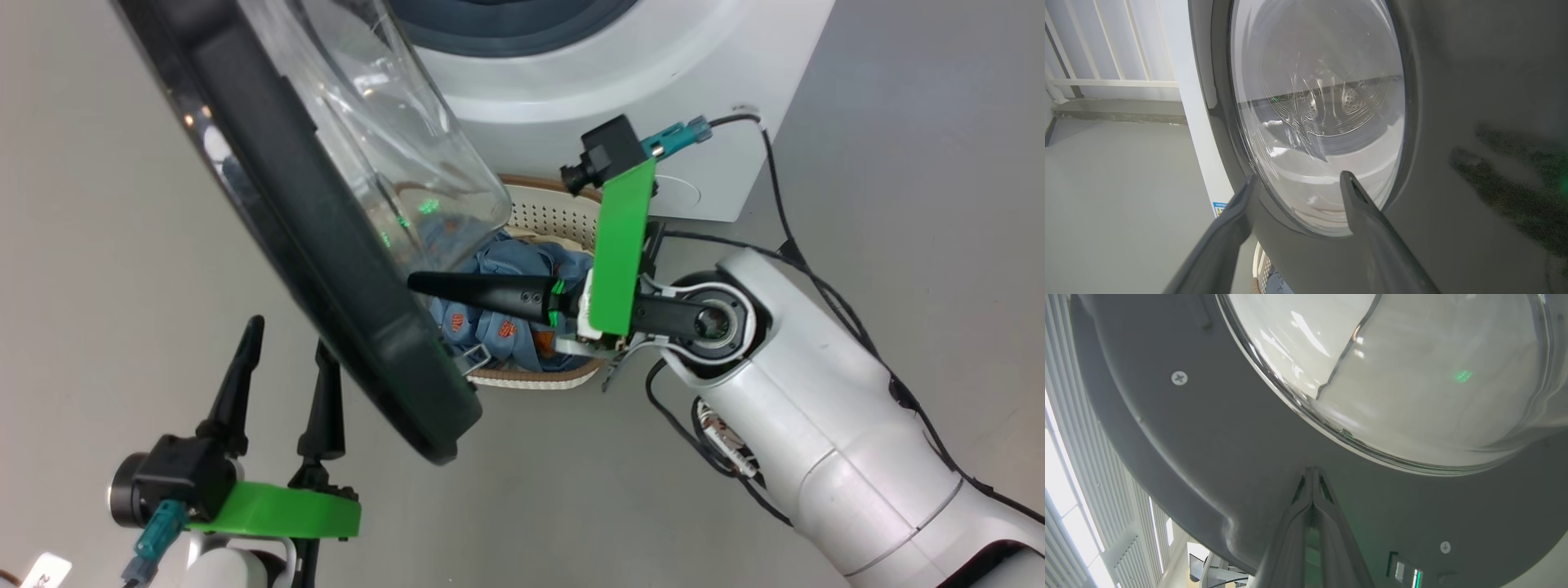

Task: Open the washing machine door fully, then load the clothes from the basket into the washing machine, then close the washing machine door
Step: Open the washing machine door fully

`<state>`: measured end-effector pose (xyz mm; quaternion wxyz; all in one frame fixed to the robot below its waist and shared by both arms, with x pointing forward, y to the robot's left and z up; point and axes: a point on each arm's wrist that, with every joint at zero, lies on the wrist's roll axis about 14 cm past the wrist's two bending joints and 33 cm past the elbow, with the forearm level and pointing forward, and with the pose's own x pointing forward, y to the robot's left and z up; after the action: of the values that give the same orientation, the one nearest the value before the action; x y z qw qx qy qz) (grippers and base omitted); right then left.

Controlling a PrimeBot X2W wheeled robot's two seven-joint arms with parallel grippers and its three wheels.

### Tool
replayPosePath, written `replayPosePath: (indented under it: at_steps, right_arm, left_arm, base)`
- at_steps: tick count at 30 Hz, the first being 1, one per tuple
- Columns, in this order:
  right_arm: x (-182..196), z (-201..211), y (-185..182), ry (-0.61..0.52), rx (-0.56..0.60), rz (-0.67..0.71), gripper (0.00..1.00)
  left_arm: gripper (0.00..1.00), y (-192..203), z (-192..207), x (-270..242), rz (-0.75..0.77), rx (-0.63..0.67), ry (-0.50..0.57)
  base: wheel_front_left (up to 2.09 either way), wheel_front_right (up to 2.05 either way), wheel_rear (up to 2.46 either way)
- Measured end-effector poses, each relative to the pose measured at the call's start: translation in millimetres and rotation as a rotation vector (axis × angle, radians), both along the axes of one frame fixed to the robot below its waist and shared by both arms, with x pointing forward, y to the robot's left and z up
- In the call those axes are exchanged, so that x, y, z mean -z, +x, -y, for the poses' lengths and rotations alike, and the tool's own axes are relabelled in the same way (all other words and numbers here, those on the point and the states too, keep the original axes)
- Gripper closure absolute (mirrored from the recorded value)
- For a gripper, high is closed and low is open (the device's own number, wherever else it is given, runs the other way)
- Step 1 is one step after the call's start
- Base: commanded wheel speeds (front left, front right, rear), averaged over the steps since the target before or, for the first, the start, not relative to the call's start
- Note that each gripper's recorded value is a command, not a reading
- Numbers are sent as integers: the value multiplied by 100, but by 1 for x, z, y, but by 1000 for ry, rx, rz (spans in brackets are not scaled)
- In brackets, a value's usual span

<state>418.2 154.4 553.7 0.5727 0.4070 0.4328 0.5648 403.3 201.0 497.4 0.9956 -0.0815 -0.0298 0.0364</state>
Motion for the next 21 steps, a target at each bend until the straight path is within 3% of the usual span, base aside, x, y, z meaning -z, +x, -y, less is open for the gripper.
replayPosePath:
  at_steps: [11, 21]
  right_arm:
    - [-5, 3, -3, 12, 62, -23, 100]
    - [-1, 42, 9, 32, 242, -73, 100]
  left_arm:
    - [0, -3, -3, -3, 9, -12, 0]
    - [0, -6, -4, -2, 9, -17, 3]
  base:
    - [0, 0, 0]
    - [0, 0, 0]
